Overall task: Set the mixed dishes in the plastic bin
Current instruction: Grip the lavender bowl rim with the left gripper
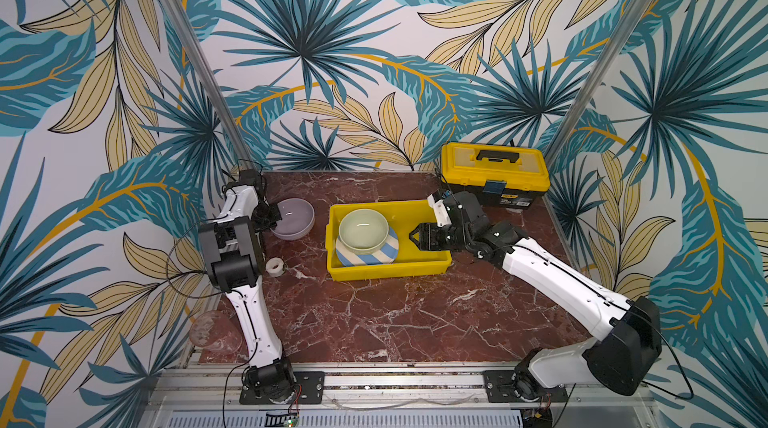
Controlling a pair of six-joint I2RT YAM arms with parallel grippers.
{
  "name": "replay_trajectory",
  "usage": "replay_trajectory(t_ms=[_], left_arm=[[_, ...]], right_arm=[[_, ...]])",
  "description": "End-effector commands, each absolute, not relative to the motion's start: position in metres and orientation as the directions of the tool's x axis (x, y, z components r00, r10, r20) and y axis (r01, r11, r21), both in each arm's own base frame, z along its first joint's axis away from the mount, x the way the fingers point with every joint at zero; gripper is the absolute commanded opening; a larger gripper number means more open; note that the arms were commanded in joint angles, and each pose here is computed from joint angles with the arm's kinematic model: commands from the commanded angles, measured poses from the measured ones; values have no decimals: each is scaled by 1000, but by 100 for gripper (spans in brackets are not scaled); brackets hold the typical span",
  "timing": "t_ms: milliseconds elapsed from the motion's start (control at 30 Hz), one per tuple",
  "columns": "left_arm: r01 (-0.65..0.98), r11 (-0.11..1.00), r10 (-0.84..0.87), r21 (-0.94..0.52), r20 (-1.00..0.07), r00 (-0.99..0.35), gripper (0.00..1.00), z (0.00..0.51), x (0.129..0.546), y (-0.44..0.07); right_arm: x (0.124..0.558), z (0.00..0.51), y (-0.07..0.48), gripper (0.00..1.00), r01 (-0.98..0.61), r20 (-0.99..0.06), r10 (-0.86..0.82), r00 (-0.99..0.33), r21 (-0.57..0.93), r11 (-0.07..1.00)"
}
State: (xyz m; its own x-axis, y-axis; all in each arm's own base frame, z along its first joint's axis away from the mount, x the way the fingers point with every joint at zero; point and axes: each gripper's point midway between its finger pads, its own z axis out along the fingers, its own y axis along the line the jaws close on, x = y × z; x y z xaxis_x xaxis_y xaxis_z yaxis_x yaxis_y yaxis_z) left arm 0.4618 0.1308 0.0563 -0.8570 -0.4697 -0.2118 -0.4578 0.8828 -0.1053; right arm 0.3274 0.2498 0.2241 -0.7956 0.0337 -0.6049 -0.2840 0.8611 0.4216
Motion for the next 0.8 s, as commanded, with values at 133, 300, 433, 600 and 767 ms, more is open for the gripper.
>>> replay_trajectory(t_ms=[133,300,433,600,767], left_arm=[[-454,878,-478,-149,-254,-841,5,81,470,130],[-451,876,-482,-171,-282,-830,1,97,471,128],[-449,873,-487,-189,-299,-821,0,109,471,126],[-443,871,-491,-213,-328,-807,0,127,472,124],[-432,871,-491,-235,-357,-795,0,145,471,120]], right_arm=[[328,226,249,68,-278,-606,44,-794,427,861],[329,227,249,68,-276,-606,44,-794,424,863],[331,228,250,68,-275,-605,44,-795,424,863],[332,228,251,68,-274,-605,44,-795,423,863],[335,227,253,68,-272,-601,42,-798,422,865]])
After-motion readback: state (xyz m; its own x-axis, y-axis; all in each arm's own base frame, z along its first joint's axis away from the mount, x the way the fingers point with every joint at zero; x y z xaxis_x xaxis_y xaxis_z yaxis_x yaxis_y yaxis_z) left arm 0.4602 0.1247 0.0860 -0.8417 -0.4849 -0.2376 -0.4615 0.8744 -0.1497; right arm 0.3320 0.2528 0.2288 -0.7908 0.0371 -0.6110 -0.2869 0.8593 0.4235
